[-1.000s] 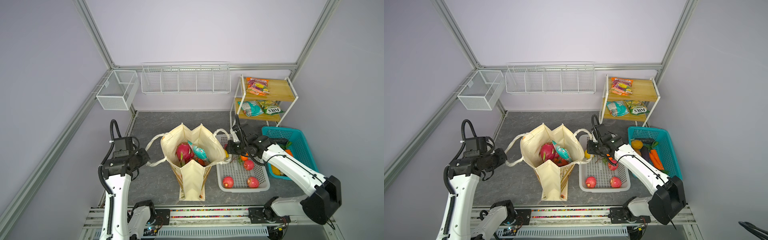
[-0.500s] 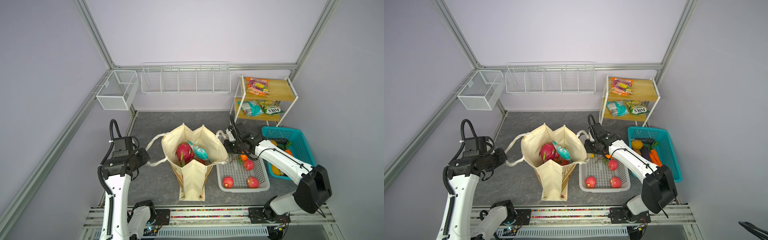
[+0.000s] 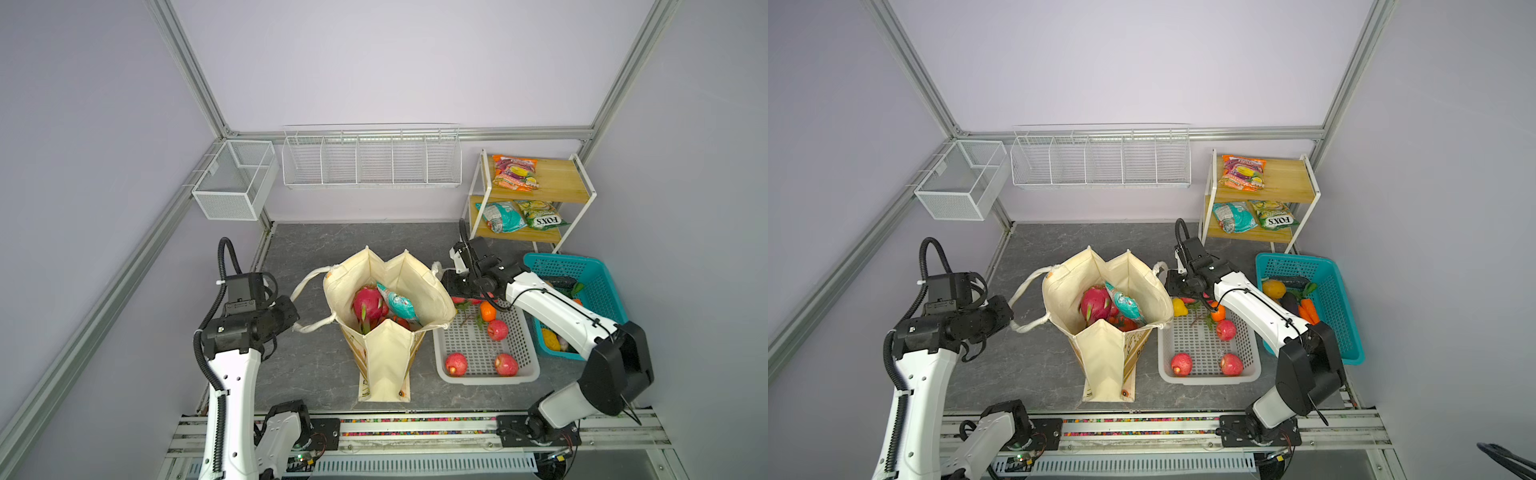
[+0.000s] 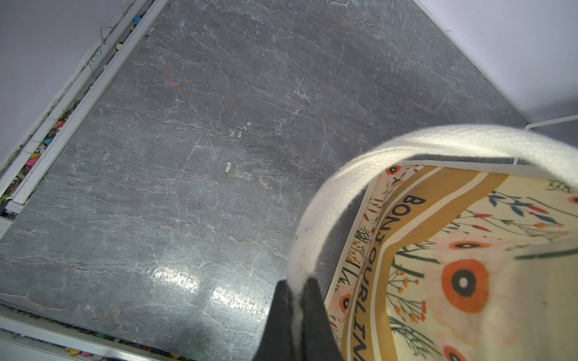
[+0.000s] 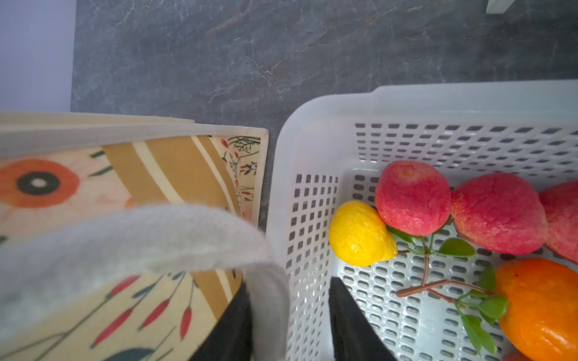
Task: Place the food into the grocery bag and tie it
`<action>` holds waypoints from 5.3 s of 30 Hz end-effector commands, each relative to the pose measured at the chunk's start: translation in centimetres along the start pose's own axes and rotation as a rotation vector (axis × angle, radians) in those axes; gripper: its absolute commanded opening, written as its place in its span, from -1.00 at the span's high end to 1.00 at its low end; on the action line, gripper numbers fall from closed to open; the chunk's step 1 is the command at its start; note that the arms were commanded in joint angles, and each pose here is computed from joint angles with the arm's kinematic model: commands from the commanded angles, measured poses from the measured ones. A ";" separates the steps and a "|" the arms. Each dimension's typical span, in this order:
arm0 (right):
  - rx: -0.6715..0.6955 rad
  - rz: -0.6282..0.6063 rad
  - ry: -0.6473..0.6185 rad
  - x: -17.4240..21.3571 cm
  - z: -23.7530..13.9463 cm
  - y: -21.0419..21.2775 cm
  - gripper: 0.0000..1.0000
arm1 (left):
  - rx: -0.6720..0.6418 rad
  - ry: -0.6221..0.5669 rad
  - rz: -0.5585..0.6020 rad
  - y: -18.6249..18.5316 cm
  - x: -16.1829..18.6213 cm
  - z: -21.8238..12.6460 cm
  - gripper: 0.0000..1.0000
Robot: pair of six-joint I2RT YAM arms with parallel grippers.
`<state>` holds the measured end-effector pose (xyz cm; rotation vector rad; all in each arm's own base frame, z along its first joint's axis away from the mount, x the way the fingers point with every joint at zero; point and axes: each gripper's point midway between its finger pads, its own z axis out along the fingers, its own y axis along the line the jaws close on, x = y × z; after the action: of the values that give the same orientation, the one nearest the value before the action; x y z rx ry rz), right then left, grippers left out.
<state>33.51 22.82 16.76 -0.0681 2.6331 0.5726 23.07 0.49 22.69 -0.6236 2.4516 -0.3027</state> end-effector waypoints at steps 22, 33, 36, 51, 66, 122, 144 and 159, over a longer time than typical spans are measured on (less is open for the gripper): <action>0.037 -0.015 -0.005 0.0 -2.3 -1.0 0.71 | 0.001 -0.024 0.032 -0.3 -0.8 -1.4 1.00; 0.001 -0.054 -0.039 1.7 -11.1 -0.1 0.77 | 0.075 -0.067 0.050 -2.2 -1.8 -4.5 1.00; -0.033 -0.057 -0.040 1.9 -13.3 0.6 0.77 | 0.109 -0.089 0.056 -3.1 -2.1 -6.0 1.00; -0.358 -0.050 -0.064 0.8 -19.9 7.6 0.81 | 0.327 -0.144 0.046 -7.2 -2.8 -10.0 1.00; -0.564 -0.076 -0.096 -1.8 -21.1 14.0 0.85 | 0.718 -0.243 0.037 -14.0 -4.0 -16.3 1.00; -1.127 -0.181 -0.173 -6.0 -14.7 30.5 0.86 | 0.937 0.072 0.315 -27.1 4.7 -13.6 1.00; -1.120 -0.147 -0.289 -7.5 -14.6 29.9 0.81 | 0.835 -0.025 0.294 -23.6 3.6 -14.3 0.20; -1.118 -0.158 -0.297 -7.5 -15.3 30.0 0.79 | 0.744 -0.153 0.207 -20.9 -0.1 -14.6 0.58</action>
<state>30.47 44.90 38.63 -0.4383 1.9128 1.7197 21.46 -16.31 42.95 -0.0619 1.9746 -0.9867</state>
